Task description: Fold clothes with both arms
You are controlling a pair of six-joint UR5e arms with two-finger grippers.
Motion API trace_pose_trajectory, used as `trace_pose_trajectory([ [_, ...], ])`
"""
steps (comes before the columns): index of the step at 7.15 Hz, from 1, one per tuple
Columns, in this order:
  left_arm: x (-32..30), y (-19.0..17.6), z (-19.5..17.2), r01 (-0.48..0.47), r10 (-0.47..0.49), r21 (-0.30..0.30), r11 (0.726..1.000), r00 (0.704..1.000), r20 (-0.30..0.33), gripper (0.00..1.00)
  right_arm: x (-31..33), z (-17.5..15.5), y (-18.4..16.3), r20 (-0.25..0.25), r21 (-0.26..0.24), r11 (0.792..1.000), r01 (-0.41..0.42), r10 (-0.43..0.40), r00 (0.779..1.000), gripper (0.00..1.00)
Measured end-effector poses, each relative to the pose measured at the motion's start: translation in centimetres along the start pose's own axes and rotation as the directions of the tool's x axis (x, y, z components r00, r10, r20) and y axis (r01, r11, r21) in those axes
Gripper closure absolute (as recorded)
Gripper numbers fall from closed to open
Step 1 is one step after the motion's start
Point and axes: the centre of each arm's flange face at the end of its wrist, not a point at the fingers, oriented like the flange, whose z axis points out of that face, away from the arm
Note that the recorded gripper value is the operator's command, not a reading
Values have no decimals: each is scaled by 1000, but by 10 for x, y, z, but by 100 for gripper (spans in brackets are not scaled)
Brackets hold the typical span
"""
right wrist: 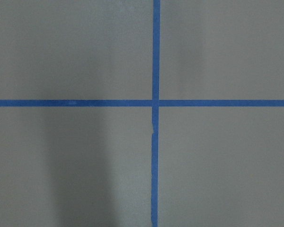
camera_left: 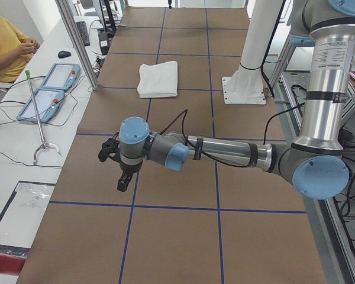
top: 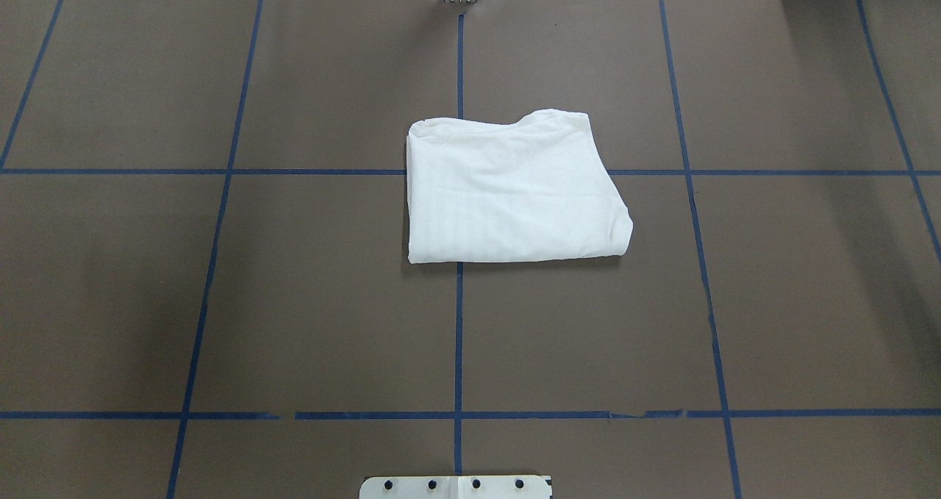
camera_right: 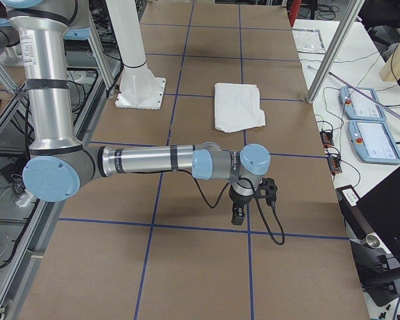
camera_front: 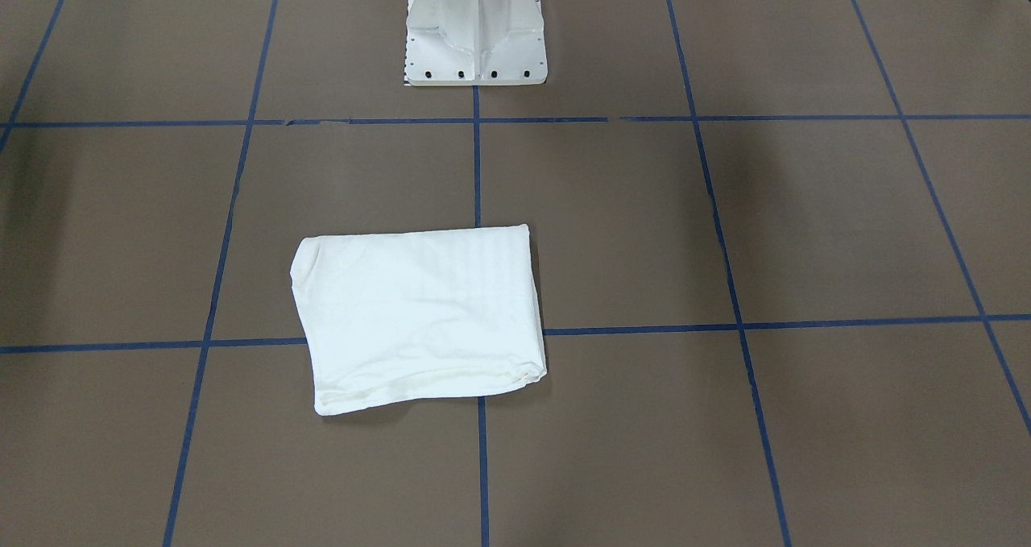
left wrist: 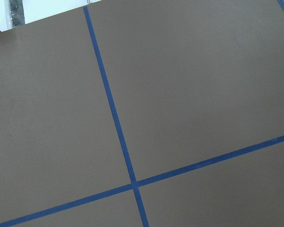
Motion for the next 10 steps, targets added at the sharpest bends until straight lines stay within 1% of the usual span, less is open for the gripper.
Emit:
trace_pose_trajectory([
  [2,-22,7,0,58,-58,-24,998,998,22,0,1,-2,0,-1,4,1000,-1,1,1000,0],
  [5,-28,-8,-8,111,-104,-68,991,990,97,0,4,-3,2,0,6,1000,-7,7,1000,0],
  [8,-35,-1,-2,141,-131,-97,985,986,103,0,6,-1,5,-1,2,1000,-13,13,1000,0],
  [10,-35,0,-2,140,-130,-97,985,987,99,0,8,1,6,1,-2,1000,-16,16,1000,0],
])
